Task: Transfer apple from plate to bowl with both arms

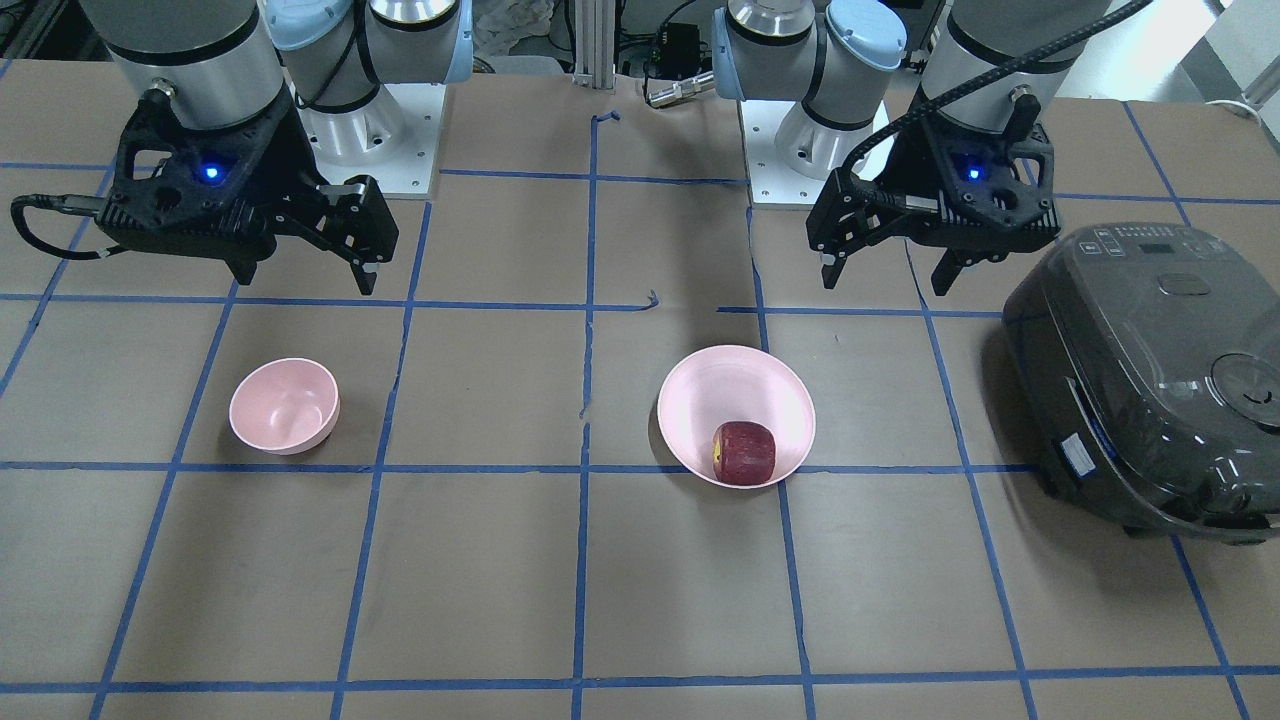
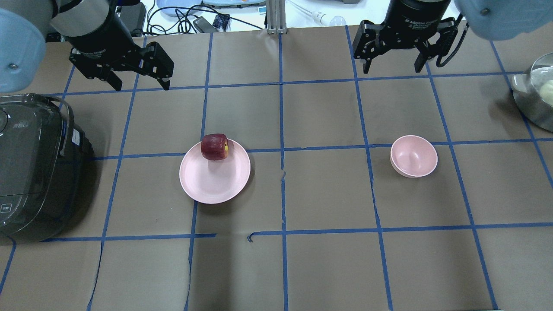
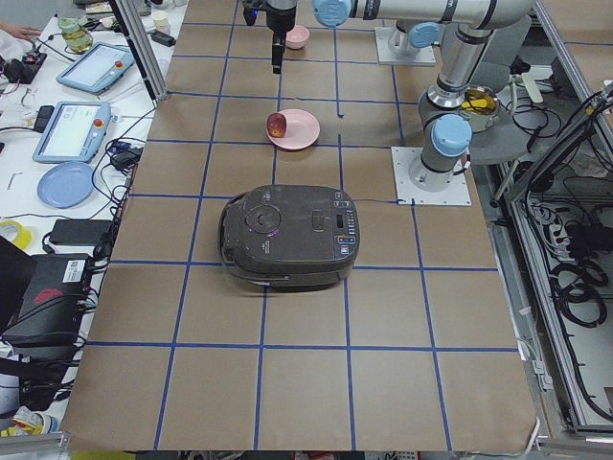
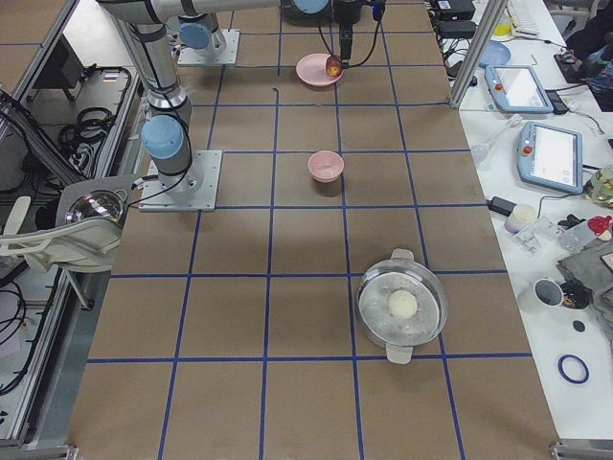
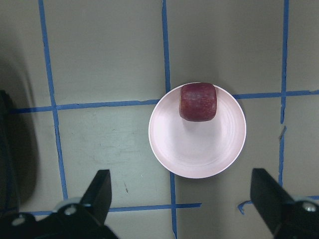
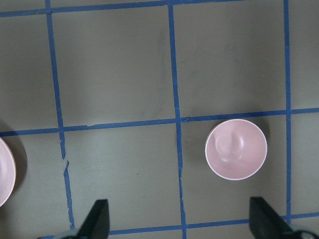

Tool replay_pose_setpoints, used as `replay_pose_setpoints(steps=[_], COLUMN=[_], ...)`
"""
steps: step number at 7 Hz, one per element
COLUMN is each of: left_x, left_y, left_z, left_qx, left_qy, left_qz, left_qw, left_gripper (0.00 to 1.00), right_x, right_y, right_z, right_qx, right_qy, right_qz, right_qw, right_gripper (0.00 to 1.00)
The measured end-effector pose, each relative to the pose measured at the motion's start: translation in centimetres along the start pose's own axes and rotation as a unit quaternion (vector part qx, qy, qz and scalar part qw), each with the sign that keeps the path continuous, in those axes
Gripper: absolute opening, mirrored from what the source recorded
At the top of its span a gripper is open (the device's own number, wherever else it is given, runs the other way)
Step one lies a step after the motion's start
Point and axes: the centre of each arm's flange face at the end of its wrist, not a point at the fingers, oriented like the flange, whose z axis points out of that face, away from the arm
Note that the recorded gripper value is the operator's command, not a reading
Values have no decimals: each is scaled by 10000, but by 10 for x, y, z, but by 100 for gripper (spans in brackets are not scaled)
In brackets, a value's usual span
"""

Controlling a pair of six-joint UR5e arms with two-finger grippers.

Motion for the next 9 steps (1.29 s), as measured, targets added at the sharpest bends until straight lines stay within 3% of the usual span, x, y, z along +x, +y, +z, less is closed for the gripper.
replay_pose_setpoints(steps=[9], left_x=[0], left_y=[0], left_z=[0], left_qx=[-8], left_qy=[6], left_qz=[-9], left_qw=[10000], left_gripper=[100], right_x=[1], right_y=[-1], right_z=[11], right_qx=[-125], right_qy=[10], right_qz=[-52], right_qw=[9999], right_gripper=[100])
